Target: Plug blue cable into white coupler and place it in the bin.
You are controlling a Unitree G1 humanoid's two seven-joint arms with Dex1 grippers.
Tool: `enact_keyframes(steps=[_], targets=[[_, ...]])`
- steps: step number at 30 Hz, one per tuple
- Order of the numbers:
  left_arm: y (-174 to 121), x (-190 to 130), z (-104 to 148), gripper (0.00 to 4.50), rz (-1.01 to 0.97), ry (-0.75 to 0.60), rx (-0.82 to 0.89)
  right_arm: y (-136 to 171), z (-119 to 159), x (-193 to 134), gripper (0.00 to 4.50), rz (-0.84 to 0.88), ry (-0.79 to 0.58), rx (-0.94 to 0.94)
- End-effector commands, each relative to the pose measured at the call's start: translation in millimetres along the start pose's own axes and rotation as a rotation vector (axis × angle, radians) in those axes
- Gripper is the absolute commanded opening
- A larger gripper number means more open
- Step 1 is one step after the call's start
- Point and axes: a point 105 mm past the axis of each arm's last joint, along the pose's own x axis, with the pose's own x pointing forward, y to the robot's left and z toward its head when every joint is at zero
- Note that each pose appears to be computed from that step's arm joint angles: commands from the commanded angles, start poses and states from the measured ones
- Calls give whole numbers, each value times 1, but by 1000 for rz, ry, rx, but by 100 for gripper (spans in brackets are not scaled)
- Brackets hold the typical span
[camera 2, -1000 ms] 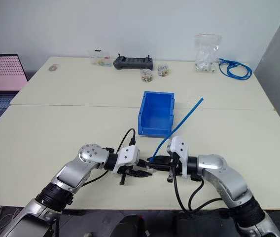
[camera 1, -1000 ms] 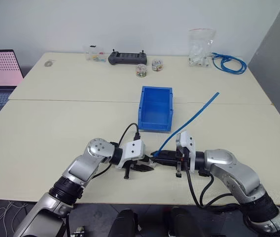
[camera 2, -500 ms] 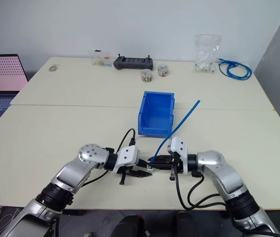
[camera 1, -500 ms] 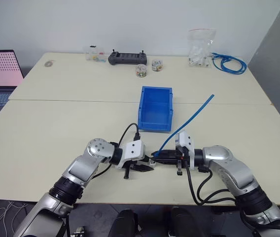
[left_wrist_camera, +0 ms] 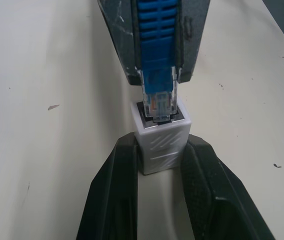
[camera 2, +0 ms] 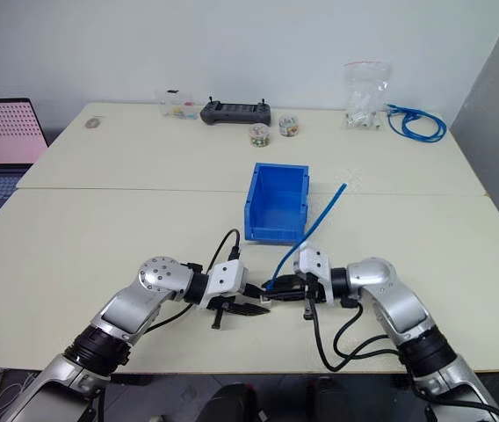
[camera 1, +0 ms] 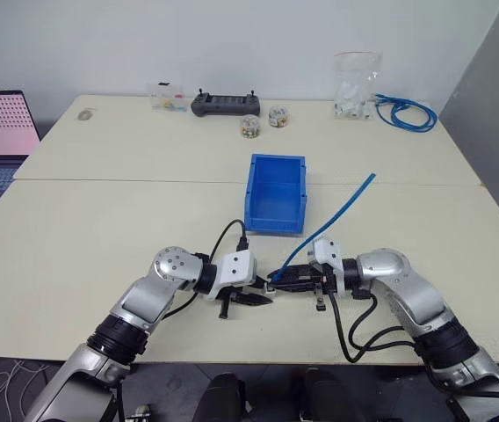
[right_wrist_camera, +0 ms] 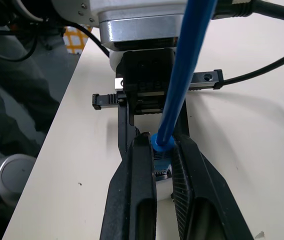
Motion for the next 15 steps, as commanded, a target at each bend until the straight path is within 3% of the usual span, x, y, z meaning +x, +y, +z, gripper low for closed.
enact_keyframes(steps=[1,15], targets=[[0,-1,-6,88,3,21,-3,6,-8,5,14,82,55,-12],[-2,0,-7,87,3,20,-2,14,-8,10,14,157,84,-28]])
